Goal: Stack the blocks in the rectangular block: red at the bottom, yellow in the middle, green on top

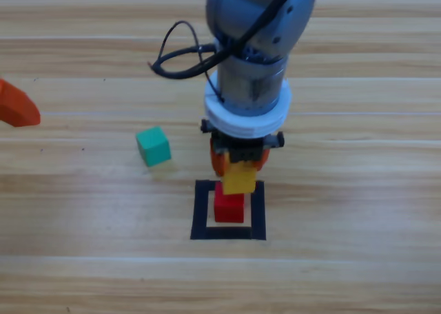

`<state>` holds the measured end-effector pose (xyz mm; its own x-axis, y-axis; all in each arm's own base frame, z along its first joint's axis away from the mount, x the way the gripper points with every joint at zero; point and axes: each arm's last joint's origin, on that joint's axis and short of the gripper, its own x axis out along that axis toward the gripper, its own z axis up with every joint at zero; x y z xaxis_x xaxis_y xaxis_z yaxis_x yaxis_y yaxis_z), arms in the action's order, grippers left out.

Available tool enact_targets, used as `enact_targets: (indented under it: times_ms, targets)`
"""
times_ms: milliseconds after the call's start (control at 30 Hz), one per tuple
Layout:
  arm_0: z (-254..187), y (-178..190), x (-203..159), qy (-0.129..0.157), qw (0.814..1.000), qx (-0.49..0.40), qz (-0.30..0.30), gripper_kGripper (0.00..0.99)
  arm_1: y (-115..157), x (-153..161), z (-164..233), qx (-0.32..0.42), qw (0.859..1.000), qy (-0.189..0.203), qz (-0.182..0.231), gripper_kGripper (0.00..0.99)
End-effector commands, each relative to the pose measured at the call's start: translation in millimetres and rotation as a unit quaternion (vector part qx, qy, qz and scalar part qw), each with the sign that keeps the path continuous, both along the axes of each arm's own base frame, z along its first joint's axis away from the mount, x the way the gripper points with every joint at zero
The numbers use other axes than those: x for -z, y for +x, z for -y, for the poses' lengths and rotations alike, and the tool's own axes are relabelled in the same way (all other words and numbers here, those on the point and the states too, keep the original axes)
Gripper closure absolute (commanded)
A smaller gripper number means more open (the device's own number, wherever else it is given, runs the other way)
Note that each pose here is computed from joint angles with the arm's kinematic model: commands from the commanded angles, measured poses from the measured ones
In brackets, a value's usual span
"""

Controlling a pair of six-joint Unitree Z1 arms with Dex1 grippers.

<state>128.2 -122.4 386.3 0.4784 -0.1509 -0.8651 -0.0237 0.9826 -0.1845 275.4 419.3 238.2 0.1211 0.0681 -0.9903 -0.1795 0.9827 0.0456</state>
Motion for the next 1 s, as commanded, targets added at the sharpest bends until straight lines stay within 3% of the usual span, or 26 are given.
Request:
enact_targets:
  times_ms: [33,1000]
  targets:
    - [-2,1,10,0.005,1.000,-0.002,-0.008,0.014,-8,33,-18,-0.011,1.000,-0.027,-0.010,0.961]
    - [-1,2,22,-0.001,1.000,-0.002,-0.010,0.016,-14,42,-27,-0.009,0.999,-0.034,-0.015,0.961]
